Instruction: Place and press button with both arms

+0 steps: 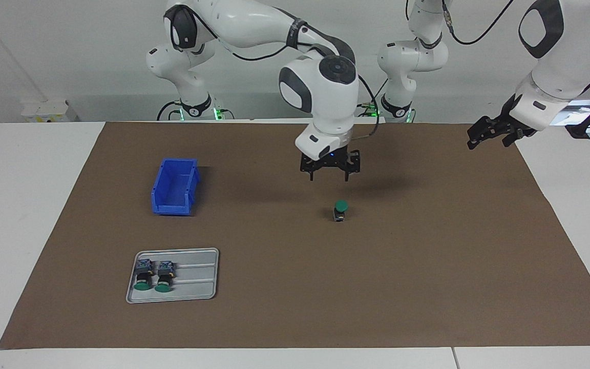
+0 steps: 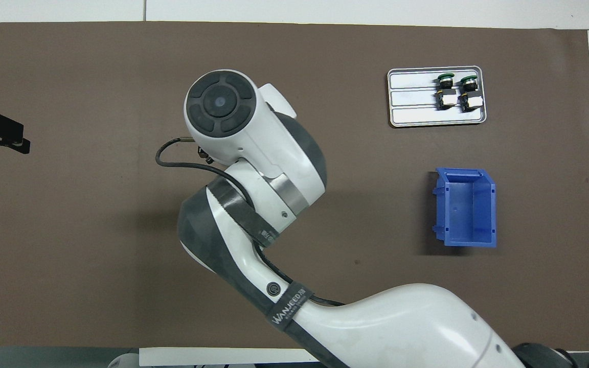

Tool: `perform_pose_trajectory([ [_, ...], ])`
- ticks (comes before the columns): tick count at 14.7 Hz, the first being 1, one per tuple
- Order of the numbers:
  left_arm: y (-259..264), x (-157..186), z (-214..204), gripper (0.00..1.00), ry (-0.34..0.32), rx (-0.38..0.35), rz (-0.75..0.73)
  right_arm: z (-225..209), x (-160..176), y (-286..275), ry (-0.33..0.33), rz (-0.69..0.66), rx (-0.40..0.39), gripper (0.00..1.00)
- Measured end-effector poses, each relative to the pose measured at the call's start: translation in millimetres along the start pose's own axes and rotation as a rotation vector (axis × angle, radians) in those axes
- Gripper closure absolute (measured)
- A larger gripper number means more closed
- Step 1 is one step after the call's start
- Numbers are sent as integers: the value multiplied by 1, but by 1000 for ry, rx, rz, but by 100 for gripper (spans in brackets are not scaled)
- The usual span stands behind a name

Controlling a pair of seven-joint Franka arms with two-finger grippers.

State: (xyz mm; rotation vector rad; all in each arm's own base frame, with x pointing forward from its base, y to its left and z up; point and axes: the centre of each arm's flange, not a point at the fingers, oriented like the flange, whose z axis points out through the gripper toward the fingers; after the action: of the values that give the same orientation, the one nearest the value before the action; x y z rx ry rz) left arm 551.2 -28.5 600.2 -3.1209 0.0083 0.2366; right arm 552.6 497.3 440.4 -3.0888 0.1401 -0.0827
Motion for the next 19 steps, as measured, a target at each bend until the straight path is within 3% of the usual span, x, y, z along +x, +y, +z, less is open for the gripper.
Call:
perform_pose_trajectory([
  [3, -9, 1, 3, 0, -5, 49, 5, 40, -7, -18, 41, -30, -11, 1],
  [6, -10, 0, 2, 0, -4, 54, 6, 78, -9, -16, 64, -37, 6, 1],
  [13, -18, -2, -1, 0, 2, 52, -7, 128, -33, -17, 60, -87, 1, 3],
  [16, -16, -6, -4, 0, 0, 52, -6, 133, -34, -14, 54, -117, -7, 40],
  [19, -18, -9, -6, 0, -1, 52, -23, 128, -32, -14, 61, -125, -3, 67],
])
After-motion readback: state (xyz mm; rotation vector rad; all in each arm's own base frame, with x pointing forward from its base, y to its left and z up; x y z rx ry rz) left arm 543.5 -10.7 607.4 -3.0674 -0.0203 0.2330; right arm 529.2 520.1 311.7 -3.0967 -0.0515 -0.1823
